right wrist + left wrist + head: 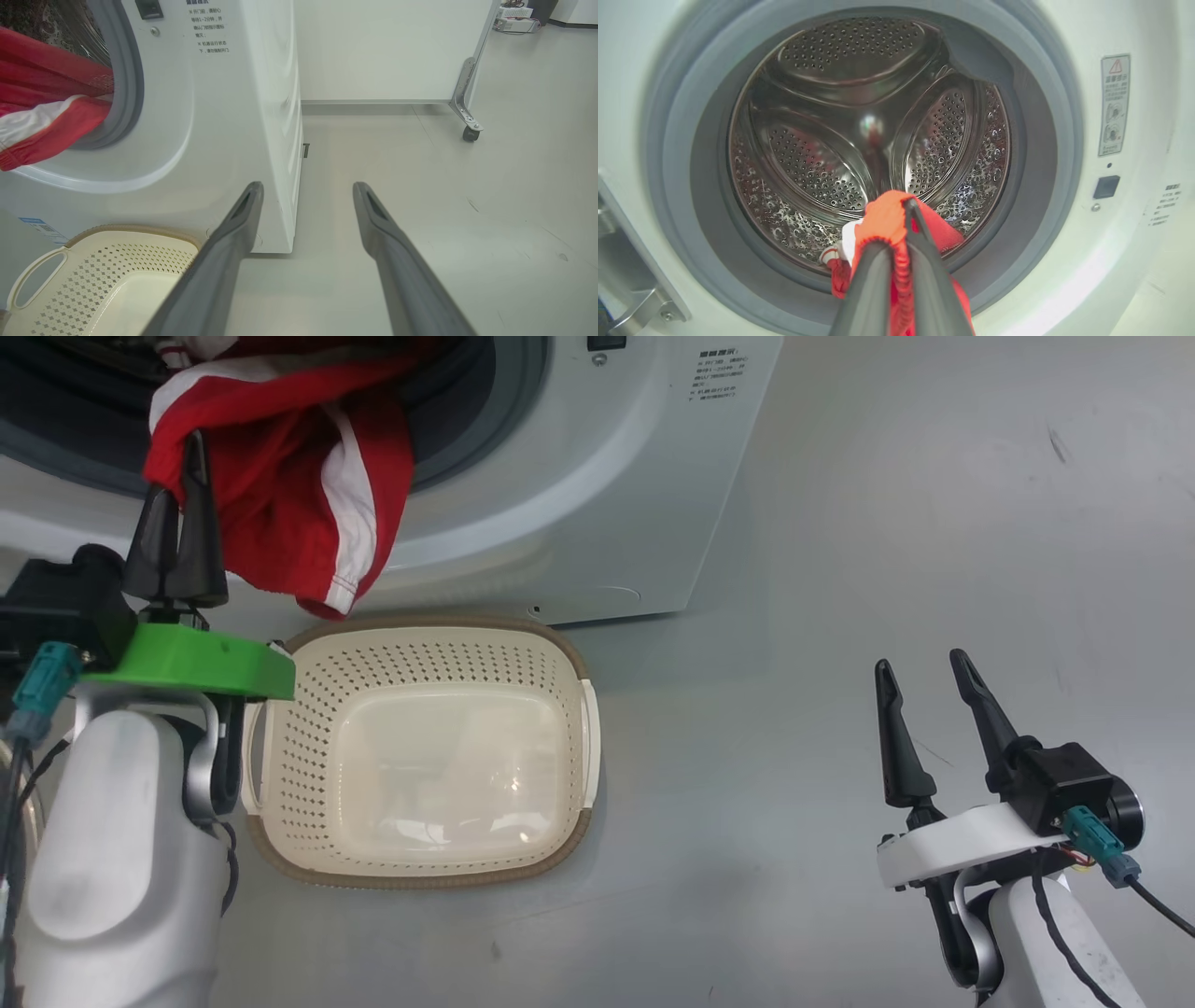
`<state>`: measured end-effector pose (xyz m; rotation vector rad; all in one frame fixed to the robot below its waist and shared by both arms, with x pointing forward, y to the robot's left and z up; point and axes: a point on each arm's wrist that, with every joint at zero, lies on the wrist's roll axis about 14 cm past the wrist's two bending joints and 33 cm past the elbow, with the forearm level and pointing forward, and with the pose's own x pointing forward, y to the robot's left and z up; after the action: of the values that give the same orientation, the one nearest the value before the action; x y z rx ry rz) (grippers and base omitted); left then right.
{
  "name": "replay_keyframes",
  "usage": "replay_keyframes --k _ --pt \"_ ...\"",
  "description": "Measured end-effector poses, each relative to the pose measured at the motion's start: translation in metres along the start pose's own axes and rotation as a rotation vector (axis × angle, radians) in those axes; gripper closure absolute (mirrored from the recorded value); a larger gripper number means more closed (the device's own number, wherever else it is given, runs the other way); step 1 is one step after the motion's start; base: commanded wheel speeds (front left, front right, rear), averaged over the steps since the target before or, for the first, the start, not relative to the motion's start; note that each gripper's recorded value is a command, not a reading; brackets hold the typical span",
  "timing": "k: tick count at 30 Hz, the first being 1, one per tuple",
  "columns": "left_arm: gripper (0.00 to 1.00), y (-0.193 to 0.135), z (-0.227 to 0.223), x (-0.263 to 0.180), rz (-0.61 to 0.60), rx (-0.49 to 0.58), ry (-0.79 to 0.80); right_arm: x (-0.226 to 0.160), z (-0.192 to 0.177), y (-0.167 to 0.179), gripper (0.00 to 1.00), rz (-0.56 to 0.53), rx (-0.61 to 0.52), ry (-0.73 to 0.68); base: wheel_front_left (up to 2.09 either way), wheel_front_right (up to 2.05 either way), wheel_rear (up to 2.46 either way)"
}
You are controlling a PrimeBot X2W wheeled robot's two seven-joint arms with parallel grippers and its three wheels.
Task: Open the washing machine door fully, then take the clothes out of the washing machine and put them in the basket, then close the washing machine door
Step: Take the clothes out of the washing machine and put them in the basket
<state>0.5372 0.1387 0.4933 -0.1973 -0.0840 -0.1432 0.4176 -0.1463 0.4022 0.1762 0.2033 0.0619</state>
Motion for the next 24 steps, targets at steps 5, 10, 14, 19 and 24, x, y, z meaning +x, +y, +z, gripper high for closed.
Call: replay_keyframes --k 5,10,14,19,24 --pt "1.0 -0.006 0.027 -0.011 -0.012 0.034 -0.068 -0.002 0.007 0.008 0.0 0.024 -0.004 -0.018 0.0 0.0 0.0" --pt "1.0 -0.015 0.041 -0.026 -0.031 0.06 -0.104 -0.005 0.011 0.015 0.0 0.045 -0.01 -0.029 0.0 0.0 0.0" --pt "1.0 -0.022 0.044 -0.039 -0.043 0.063 -0.108 -0.008 0.018 0.019 0.0 0.057 -0.014 -0.047 0.0 0.0 0.0" --pt "1.0 -0.028 0.035 -0.056 -0.041 0.051 -0.065 -0.016 0.023 0.023 0.0 0.072 -0.013 -0.061 0.0 0.0 0.0" --pt "1.0 -0.035 0.0 -0.073 -0.044 0.013 0.067 -0.02 0.031 0.024 0.0 0.071 -0.017 -0.083 0.0 0.0 0.0"
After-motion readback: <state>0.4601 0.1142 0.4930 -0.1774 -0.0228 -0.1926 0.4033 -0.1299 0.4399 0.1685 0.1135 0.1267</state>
